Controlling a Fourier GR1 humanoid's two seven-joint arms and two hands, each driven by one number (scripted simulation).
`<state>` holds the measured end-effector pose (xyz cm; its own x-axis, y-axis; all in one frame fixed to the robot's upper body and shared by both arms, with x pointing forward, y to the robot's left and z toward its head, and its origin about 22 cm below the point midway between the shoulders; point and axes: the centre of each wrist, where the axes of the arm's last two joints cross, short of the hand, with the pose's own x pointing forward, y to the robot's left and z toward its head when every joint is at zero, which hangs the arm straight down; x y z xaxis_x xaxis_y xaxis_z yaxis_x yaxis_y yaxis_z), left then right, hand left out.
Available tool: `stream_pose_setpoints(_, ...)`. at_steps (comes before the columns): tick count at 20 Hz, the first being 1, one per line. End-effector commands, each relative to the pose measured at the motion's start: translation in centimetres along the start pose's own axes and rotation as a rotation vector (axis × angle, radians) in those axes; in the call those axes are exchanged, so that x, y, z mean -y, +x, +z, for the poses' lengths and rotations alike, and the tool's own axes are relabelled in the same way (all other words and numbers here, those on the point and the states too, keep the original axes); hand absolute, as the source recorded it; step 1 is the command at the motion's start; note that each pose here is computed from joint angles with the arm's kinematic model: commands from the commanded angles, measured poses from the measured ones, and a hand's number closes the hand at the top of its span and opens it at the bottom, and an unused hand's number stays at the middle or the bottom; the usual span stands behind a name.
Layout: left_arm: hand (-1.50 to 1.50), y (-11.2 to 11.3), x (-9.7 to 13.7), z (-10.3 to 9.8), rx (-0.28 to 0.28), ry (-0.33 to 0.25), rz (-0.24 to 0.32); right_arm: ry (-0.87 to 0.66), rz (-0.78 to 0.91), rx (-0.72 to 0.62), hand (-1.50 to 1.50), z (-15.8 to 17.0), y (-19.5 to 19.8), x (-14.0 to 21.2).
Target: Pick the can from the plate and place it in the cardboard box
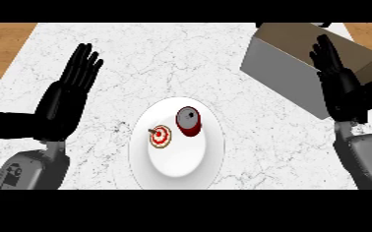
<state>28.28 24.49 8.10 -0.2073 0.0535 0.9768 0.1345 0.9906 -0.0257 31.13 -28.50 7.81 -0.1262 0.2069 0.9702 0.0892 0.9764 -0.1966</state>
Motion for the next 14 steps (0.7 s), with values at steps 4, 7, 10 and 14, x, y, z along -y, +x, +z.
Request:
stream_pose_setpoints(4, 0.00, -4.1, -3.4, 2.1, -0.222, 0.248, -0.172, 0.057, 0.073, 0.239, 1.50, 1.0, 4.6, -7.7)
stream_pose_setpoints(7, 0.00, -5.7, -4.2, 4.1, -0.317, 0.265, -0.188, 0.168, 0.674, 0.300, 1.50, 0.4, 3.2, -1.6)
stream_pose_setpoints(10, 0.00, -7.8, -4.6, 6.7, -0.408, 0.350, -0.214, -0.124, 0.406, 0.153, 1.50, 4.7, -0.2, -8.2)
stream_pose_setpoints(14, 0.00, -9.2, -3.4, 5.9, -0.403, 0.372, -0.224, -0.140, 0.531, 0.310, -1.50, 7.6, 0.4, -11.2)
